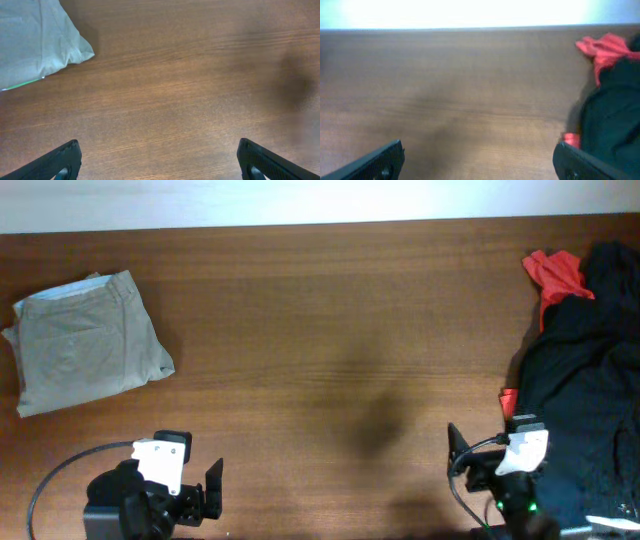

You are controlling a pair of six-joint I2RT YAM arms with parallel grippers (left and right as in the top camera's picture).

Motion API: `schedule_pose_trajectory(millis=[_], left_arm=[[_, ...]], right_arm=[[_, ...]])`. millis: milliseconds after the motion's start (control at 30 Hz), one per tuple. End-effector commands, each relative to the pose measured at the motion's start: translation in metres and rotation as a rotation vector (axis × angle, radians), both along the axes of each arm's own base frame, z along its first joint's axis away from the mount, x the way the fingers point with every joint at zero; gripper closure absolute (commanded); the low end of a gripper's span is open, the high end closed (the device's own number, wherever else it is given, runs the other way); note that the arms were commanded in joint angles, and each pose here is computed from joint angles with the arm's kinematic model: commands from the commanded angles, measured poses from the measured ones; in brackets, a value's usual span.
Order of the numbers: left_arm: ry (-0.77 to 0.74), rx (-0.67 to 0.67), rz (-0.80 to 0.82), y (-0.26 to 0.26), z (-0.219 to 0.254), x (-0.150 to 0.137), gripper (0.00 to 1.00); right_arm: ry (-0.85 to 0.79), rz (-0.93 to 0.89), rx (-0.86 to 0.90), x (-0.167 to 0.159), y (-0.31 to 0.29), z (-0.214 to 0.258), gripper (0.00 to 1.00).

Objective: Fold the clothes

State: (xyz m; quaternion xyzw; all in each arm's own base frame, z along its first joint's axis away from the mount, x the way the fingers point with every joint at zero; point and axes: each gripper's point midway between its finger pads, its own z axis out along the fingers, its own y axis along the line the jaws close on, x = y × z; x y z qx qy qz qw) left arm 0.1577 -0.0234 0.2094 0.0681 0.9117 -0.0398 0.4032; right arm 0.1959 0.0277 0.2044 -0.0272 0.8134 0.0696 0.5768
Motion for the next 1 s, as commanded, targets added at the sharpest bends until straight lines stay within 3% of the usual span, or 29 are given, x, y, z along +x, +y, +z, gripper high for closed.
schedule_pose_trajectory(millis=[0, 167, 333, 967], left_arm=[[-0.007, 0.008, 0.01, 0.002, 0.0, 0.0, 0.01], [-0.007, 0.008, 0.01, 0.002, 0.0, 0.0, 0.01], [-0.006, 0.008, 0.01, 0.002, 0.0, 0.0, 0.01], [-0.006, 0.008, 0.01, 0.002, 0.0, 0.0, 0.01]], right_arm=[[-0.137, 0.067, 0.024, 0.016, 0.013, -0.011, 0.01], [-0.421, 0.05, 0.035, 0.046, 0.013, -0.008, 0.01], [-0.255, -0.011, 0.013, 0.048, 0.003, -0.048, 0.01], [-0.258, -0.011, 0.015, 0.048, 0.003, -0.048, 0.01]])
